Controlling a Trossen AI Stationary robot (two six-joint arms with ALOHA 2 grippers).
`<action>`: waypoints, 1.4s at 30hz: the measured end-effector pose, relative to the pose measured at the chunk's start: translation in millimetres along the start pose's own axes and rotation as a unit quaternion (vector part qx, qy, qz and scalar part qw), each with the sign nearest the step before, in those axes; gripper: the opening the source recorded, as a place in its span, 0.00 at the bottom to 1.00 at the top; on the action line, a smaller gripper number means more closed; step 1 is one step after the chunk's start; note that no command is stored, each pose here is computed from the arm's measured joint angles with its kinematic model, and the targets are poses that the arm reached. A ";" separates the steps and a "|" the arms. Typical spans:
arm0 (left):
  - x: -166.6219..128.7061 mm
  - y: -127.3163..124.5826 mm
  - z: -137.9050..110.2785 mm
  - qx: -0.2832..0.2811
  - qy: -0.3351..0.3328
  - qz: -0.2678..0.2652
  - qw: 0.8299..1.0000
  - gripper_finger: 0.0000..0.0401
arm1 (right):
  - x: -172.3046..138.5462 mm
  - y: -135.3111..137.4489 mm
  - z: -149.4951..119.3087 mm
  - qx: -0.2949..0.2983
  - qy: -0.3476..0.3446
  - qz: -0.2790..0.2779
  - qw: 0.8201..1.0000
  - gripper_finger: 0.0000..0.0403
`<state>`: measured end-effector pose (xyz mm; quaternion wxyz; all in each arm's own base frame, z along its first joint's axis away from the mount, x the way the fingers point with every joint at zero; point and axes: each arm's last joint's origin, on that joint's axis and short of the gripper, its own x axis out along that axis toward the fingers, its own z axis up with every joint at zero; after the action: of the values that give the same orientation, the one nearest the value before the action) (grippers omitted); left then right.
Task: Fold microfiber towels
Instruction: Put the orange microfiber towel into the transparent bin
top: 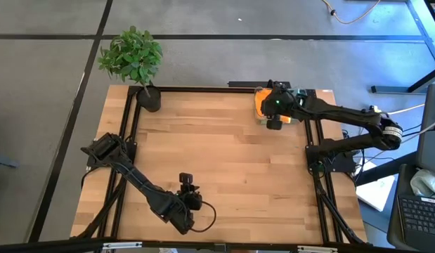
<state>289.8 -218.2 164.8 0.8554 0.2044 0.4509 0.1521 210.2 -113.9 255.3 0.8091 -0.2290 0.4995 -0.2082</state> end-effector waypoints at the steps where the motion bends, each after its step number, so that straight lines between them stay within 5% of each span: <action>1: 0.0 0.0 0.0 0.000 0.000 0.000 1.000 0.23 | -2.5 -1.1 0.7 0.006 0.010 -0.004 1.000 0.54; 4: 0.0 0.0 0.0 0.000 0.000 0.000 1.000 0.23 | -11.8 -8.1 2.2 0.055 0.052 -0.044 0.996 0.62; 7: 0.0 0.0 0.0 0.000 0.000 0.000 1.000 0.23 | -22.6 -20.7 -1.9 0.173 0.095 -0.067 0.978 0.65; 11: 0.0 0.0 0.0 0.001 0.000 0.000 1.000 0.23 | -34.1 -35.9 -15.5 0.298 0.134 0.024 0.945 0.63; 15: 0.1 0.2 0.1 0.017 -0.001 0.002 1.000 0.23 | -39.7 -31.3 -23.0 0.294 0.161 0.121 0.934 0.59; 19: 3.3 3.4 1.7 0.025 0.001 0.008 1.000 0.23 | -38.6 -11.4 -30.7 0.277 0.216 0.157 0.923 0.57; 28: 8.3 8.2 3.9 0.031 0.007 0.011 0.999 0.23 | -37.1 -6.3 -39.9 0.286 0.284 0.018 0.915 0.56; 34: 7.9 7.8 3.6 0.033 0.008 0.010 0.999 0.23 | -39.1 10.9 -40.6 0.288 0.298 0.124 0.901 0.56; 42: 8.6 8.5 3.9 0.045 0.009 0.010 0.999 0.23 | -27.5 42.4 -35.4 0.224 0.263 0.078 0.935 0.56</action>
<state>297.1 -207.8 164.9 0.8399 0.2456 0.4626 0.1423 171.4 -69.9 236.4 0.6931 0.0607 0.6511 -0.3033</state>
